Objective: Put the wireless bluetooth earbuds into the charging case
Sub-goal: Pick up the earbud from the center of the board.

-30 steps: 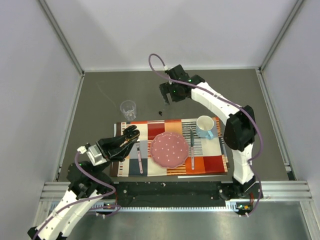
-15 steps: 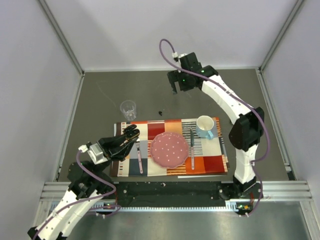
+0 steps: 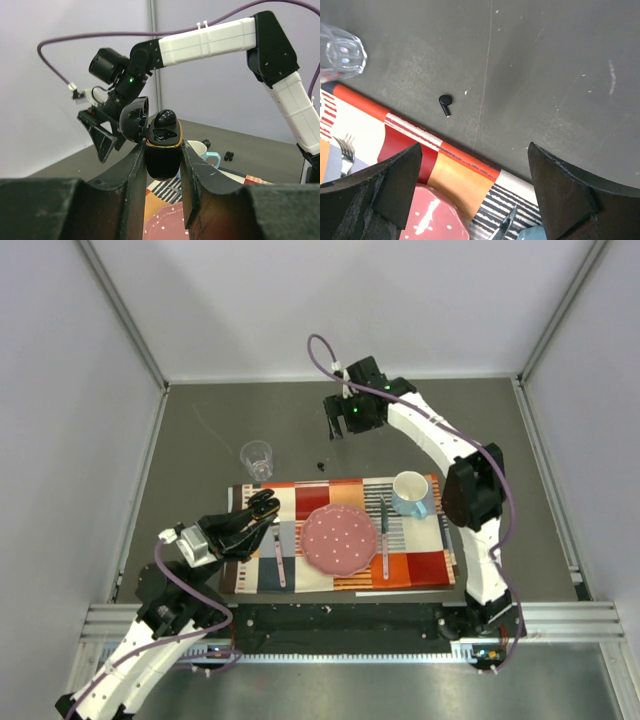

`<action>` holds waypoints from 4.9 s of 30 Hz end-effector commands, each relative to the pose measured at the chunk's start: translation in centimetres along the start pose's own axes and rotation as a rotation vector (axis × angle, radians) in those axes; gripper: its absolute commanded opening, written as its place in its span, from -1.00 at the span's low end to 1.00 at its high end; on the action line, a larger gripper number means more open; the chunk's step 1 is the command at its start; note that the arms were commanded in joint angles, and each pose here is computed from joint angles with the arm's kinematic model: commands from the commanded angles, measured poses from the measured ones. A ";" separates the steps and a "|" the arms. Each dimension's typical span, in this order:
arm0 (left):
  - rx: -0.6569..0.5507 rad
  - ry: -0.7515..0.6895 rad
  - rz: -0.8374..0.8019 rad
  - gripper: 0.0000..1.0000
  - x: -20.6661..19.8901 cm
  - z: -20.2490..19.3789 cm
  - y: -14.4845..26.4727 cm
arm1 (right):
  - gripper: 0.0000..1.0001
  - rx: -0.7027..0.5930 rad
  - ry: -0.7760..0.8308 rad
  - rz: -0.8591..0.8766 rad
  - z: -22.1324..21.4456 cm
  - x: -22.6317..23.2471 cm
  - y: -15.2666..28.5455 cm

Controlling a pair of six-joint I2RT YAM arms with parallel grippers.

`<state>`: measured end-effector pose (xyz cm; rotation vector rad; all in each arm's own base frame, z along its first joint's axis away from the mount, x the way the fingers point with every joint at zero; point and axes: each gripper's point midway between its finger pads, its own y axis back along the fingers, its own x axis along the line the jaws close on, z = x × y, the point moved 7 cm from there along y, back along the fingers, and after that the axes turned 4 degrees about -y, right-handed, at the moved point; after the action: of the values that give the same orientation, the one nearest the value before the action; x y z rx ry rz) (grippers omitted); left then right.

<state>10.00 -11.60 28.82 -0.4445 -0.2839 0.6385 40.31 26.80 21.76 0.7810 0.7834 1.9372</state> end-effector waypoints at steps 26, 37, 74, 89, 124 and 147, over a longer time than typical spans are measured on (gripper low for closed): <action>-0.098 -0.034 0.042 -1.00 0.2 2.8 1.2 | 0.29 0.116 0.030 0.004 -3.2 5.3 -9.7; -0.089 -0.033 0.055 -1.00 0.3 2.8 1.4 | 0.09 0.133 0.018 -0.005 -3.9 5.8 -11.1; -0.094 -0.021 0.064 -1.00 0.3 2.5 1.5 | -0.47 0.177 -0.075 -0.151 -6.0 4.2 -12.5; -0.093 -0.022 0.070 -1.00 0.3 2.3 1.6 | -0.27 0.187 -0.060 -0.177 -6.9 4.7 -12.3; -0.089 -0.014 0.081 -1.00 0.4 2.3 1.6 | -0.43 0.220 -0.025 -0.258 -8.7 4.2 -12.5; -0.095 -0.009 0.080 -1.00 0.4 2.2 1.7 | -0.27 0.225 -0.052 -0.284 -9.0 4.2 -12.3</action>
<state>10.92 -11.35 27.09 -0.3660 -0.2083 0.7190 39.37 34.53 8.90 0.7755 0.9293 1.6532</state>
